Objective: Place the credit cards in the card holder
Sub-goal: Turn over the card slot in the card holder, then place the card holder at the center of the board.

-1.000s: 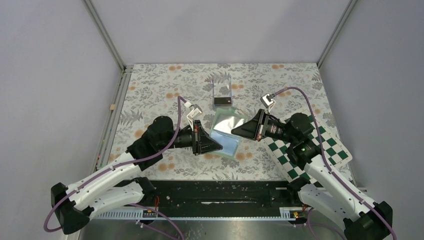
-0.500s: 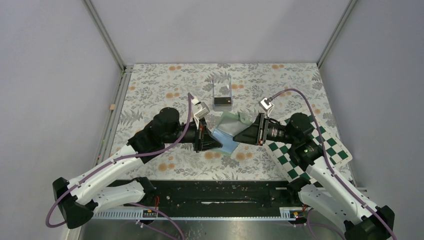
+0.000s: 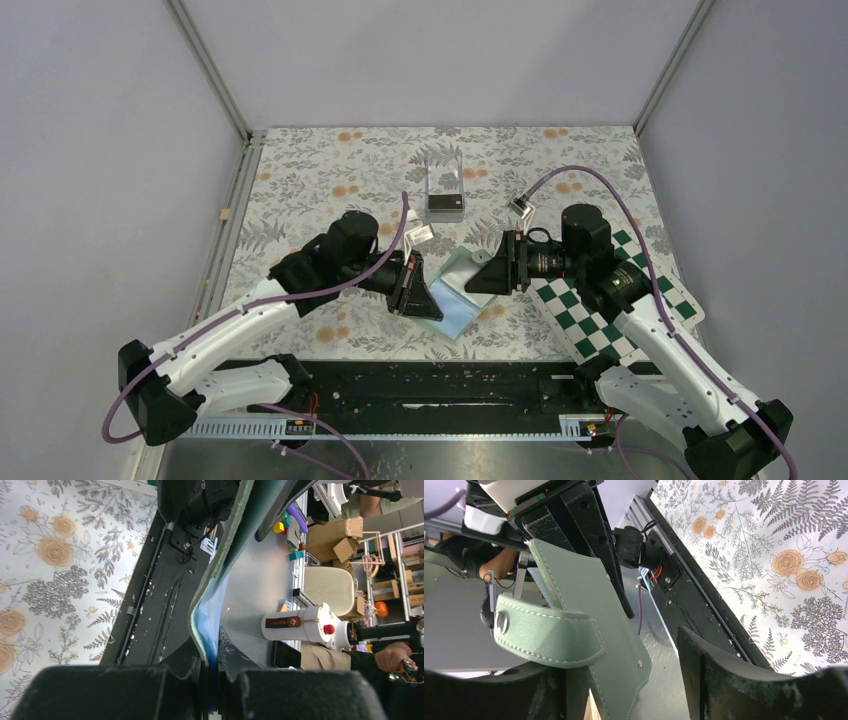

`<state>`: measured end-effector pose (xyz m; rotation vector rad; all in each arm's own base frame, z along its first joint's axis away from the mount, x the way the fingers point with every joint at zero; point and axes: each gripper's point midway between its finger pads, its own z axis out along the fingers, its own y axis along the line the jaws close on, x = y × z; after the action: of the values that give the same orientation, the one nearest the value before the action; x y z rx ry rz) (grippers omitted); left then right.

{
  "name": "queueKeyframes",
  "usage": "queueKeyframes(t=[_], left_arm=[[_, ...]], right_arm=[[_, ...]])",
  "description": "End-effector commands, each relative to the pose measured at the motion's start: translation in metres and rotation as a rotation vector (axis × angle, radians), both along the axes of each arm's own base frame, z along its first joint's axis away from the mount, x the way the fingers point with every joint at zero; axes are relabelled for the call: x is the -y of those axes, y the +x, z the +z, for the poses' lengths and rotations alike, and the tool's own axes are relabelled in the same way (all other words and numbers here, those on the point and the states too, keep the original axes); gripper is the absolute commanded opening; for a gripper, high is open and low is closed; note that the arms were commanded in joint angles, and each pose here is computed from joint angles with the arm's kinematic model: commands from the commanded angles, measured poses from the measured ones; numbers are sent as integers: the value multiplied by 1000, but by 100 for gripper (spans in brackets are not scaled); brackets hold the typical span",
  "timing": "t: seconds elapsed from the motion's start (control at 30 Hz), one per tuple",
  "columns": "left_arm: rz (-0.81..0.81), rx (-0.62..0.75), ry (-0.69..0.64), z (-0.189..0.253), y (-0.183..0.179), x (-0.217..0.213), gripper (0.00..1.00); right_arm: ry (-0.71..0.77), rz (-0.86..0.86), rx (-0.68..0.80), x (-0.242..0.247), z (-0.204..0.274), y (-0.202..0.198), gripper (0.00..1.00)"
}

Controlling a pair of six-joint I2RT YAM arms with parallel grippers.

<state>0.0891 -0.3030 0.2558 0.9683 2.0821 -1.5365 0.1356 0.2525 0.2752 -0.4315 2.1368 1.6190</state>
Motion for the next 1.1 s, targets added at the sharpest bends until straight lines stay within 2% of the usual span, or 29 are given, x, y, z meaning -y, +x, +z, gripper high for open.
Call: queueKeyframes(t=[0.0,0.13,0.27,0.43,0.47,0.57,0.67,0.7,0.73,0.8,0.9,1.07], left_arm=[[-101,3,-70,31,-15,0,0],[-130,2,-74,33,-19,-1,0],[-145,0,-58,33,-20,-2,0],[-132,12,-29,26,-16,-2,0],[-122,20,-22,24,-14,-2,1],[-14,85,50,11,7,-4,13],[163,136,164,-7,40,-14,55],[216,153,188,-9,49,-17,65],[270,173,206,-9,58,-21,72],[362,206,211,-2,70,-29,79],[475,266,161,19,81,-40,85],[643,339,43,59,86,-67,95]], right_arm=[[3,111,56,1,13,-15,65],[68,181,41,-4,23,-22,56],[154,249,26,-8,37,-29,37],[258,323,5,-9,54,-37,0],[279,334,-28,-8,57,-40,0],[353,385,-5,-4,75,-50,0],[368,405,-27,-3,78,-53,0],[368,405,-37,-3,77,-53,0],[361,397,-54,-4,75,-51,0],[345,373,-79,-7,67,-46,0],[310,308,-88,-12,50,-35,0],[163,109,-137,-18,-1,-4,0]])
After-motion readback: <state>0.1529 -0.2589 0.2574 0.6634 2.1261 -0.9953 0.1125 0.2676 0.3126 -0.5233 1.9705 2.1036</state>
